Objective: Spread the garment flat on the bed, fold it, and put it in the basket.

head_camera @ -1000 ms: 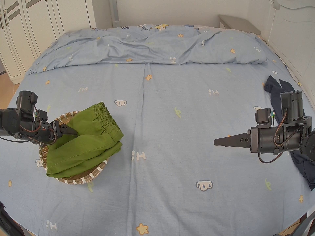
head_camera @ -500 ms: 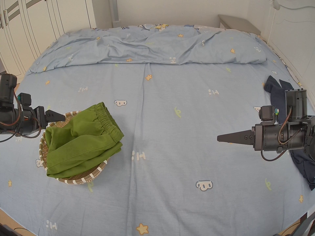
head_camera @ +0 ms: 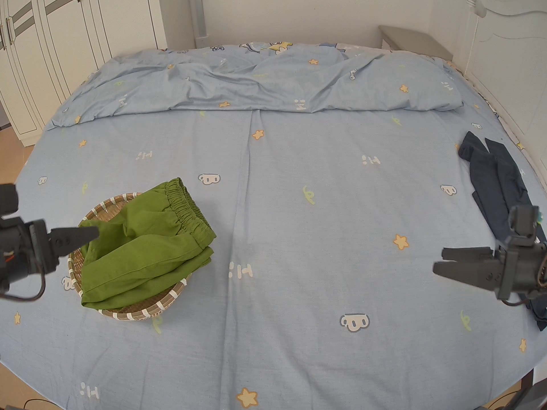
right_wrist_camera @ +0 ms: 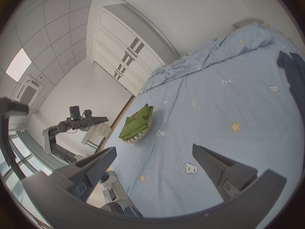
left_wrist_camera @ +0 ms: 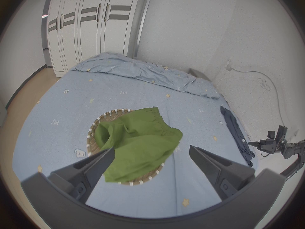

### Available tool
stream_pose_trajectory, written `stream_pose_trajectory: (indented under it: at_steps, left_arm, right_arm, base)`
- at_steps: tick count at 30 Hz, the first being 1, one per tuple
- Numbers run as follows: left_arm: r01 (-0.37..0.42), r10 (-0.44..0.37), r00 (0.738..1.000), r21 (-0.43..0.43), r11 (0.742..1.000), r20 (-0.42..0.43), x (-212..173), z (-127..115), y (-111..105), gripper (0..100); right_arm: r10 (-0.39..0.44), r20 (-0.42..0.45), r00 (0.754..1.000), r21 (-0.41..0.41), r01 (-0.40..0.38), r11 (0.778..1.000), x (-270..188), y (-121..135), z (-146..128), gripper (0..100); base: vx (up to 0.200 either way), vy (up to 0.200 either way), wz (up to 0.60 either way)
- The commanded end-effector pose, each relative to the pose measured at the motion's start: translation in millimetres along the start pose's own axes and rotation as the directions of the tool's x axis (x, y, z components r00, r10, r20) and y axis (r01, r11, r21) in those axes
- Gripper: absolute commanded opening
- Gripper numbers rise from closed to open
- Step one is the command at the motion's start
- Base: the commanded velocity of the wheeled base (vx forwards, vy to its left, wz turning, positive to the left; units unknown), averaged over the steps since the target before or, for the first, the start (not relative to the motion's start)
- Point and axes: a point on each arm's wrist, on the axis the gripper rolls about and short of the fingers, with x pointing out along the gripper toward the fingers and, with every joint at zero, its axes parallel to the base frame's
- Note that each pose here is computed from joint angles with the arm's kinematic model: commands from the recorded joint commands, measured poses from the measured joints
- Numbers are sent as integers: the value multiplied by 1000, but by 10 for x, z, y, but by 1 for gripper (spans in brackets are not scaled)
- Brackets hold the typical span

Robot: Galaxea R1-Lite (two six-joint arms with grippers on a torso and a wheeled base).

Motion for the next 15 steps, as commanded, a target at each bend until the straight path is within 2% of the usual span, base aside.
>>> stream_pose_trajectory:
  at_steps: [1,5,9,13,14,15]
  left_arm:
    - [67,-60,988,-44,997,143,-934,-746,160,100]
    - [-3,27,975,-109,994,219,-1257,-1033,263,100]
    - [-60,102,947,-145,988,304,-1428,-1336,296,100]
    - [-132,183,926,-170,977,331,-1407,-1627,312,100]
    - [-132,183,926,-170,977,331,-1407,-1627,312,100]
    - [-184,219,909,-131,974,353,-1318,-1834,341,100]
  right_arm:
    - [-16,166,986,-143,40,989,-760,297,-736,100]
    - [-53,218,974,-143,86,986,-948,347,-1034,100]
    - [-94,257,962,-137,133,982,-1100,413,-1319,100]
    - [-107,287,952,-145,153,977,-1212,484,-1542,100]
    - [-107,287,952,-145,153,977,-1212,484,-1542,100]
    - [-112,308,945,-151,165,975,-1240,498,-1644,100]
  base:
    - [0,0,0]
    - [0,0,0]
    - [0,0,0]
    - [0,0,0]
    - [0,0,0]
    - [0,0,0]
